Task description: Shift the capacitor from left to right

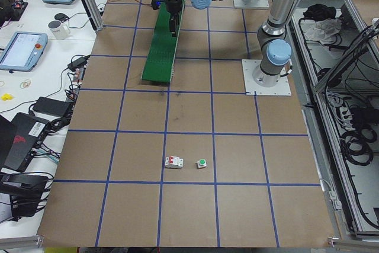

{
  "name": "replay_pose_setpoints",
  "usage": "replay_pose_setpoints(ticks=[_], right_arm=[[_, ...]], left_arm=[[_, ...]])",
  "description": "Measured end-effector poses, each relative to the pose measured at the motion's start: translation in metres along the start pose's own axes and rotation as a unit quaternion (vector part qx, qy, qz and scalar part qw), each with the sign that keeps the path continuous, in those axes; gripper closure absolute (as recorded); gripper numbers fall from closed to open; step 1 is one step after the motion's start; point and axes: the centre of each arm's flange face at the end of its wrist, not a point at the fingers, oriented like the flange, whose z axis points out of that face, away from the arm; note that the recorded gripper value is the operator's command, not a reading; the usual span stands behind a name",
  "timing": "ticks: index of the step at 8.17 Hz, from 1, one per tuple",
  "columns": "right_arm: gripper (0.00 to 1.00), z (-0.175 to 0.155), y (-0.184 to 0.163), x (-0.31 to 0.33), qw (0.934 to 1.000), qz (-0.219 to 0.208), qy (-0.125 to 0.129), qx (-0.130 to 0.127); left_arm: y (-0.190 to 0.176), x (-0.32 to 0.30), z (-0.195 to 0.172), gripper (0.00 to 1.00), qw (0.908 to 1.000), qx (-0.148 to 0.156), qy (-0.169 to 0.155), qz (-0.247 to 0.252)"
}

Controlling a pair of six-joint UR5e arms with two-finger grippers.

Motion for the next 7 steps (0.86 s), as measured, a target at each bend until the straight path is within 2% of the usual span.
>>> replay_pose_setpoints(ticks=[3, 5, 6, 7], right_arm=[[1.0, 0.004, 0.035, 0.161, 0.9967, -0.081, 0.002, 0.002], [0.97, 0.04, 0.053, 0.227, 0.9939, -0.11, -0.005, -0.002], [0.07, 0.061, 0.054, 0.241, 0.9931, -0.117, -0.01, -0.005], [0.0, 0.082, 0.053, 0.248, 0.9928, -0.118, -0.017, -0.012]], left_arm=[[0.0, 0.0, -0.001, 0.0, 1.0, 0.001, 0.0, 0.001], [0.001, 0.0, -0.002, 0.0, 1.0, 0.003, 0.0, 0.001], [0.001, 0.0, -0.003, 0.0, 1.0, 0.004, -0.001, 0.001], [0.002, 0.0, -0.003, 0.0, 1.0, 0.005, -0.001, 0.002]])
